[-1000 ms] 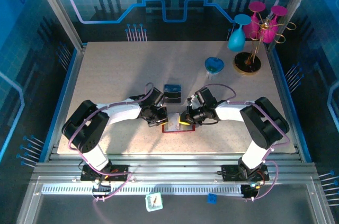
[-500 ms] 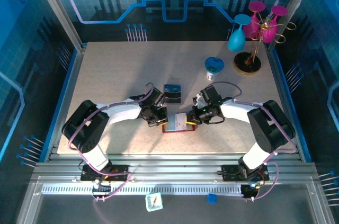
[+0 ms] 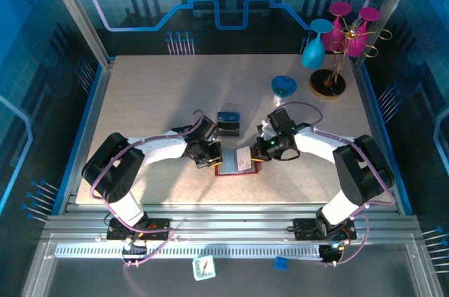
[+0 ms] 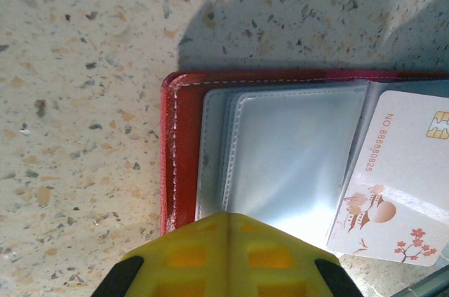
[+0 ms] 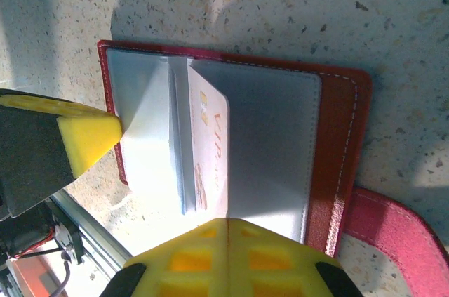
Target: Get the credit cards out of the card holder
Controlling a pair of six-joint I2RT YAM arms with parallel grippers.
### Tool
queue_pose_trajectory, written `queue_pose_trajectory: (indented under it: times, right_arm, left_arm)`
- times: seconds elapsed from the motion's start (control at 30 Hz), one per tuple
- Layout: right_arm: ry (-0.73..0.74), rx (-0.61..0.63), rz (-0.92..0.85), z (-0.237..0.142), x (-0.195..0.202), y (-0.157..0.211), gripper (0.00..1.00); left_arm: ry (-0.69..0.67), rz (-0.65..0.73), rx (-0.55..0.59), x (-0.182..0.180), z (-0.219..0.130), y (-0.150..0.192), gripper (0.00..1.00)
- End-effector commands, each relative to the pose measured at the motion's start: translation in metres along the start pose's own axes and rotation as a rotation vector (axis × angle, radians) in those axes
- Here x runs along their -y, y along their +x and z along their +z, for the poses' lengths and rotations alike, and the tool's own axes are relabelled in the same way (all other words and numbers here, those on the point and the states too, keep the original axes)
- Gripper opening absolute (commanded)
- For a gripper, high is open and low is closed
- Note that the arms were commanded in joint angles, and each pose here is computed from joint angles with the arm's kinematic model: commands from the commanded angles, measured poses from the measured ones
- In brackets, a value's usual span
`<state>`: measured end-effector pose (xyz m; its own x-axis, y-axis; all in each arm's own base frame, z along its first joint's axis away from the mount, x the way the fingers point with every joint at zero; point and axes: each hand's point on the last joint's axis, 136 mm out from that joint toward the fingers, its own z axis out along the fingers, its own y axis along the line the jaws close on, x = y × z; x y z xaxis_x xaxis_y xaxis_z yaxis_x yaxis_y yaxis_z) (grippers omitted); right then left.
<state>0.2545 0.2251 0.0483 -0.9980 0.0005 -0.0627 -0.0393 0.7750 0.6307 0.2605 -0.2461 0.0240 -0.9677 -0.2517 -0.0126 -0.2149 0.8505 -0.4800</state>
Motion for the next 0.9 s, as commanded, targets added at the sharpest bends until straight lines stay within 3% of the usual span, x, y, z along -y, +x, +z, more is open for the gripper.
queue_pose_trajectory:
  times: [0.0, 0.17, 0.4, 0.87]
  right_arm:
    - [-0.028, -0.01, 0.0, -0.001, -0.008, -0.003, 0.0]
    - [-0.052, -0.019, 0.004, 0.005, -0.015, -0.001, 0.0]
    - [-0.074, -0.035, 0.013, 0.013, -0.022, 0.002, 0.1]
    - [-0.061, -0.031, 0.006, 0.014, -0.024, 0.002, 0.04]
  left_arm:
    - [-0.039, -0.015, -0.016, -0.012, -0.002, 0.005, 0.0]
    - [-0.037, -0.011, -0.018, -0.011, -0.001, 0.006, 0.0]
    - [-0.037, -0.013, -0.021, -0.011, 0.001, 0.005, 0.0]
    - [-0.032, -0.007, -0.012, -0.011, 0.0, 0.005, 0.0]
